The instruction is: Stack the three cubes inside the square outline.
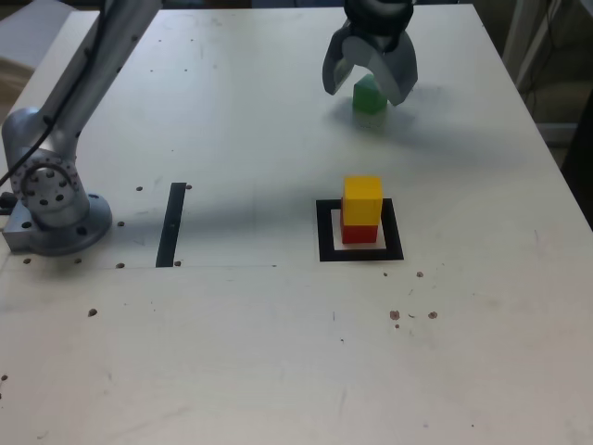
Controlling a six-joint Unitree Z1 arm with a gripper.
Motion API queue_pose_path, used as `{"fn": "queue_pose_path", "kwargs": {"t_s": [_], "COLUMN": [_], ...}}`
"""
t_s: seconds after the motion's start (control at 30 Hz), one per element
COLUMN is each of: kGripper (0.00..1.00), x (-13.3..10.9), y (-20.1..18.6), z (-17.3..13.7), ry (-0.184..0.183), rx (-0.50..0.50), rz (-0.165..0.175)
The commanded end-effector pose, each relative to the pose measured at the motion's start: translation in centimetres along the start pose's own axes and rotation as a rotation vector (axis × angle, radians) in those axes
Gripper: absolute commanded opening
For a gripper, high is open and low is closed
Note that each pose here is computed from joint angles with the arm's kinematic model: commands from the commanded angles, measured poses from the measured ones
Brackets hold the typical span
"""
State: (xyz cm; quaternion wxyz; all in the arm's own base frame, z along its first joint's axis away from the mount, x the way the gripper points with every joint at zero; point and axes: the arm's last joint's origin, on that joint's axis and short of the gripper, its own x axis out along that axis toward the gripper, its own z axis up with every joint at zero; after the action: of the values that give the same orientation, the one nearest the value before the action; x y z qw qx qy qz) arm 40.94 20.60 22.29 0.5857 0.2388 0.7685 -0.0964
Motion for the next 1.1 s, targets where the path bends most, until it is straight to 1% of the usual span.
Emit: {"fn": "queue_pose_path", "kwargs": {"t_s": [0.0,0.17,0.3,0.4,0.53,0.67,0.73,0.93,1.07], "kGripper": [0.89,0.79,0.64,0.56,0.50,0.42,0.40,0.31,0.30], "x": [0.5,1.0,1.1,1.2,1.2,1.2,1.2,1.1,1.1], "y": [0.0,0.0,0.2,0.3,0.4,0.4,0.4,0.3,0.3], "z": [0.2,0.4,0.4,0.4,0.5,0.7,0.7,1.2,1.3], "ry": [0.005,-0.001,0.000,0.005,0.006,0.002,-0.002,-0.010,-0.008], "rx": [-0.001,-0.024,-0.062,-0.081,-0.084,-0.088,-0.090,-0.087,-0.088], "rz": [-0.001,0.013,0.043,0.063,0.073,0.093,0.101,0.120,0.126]}}
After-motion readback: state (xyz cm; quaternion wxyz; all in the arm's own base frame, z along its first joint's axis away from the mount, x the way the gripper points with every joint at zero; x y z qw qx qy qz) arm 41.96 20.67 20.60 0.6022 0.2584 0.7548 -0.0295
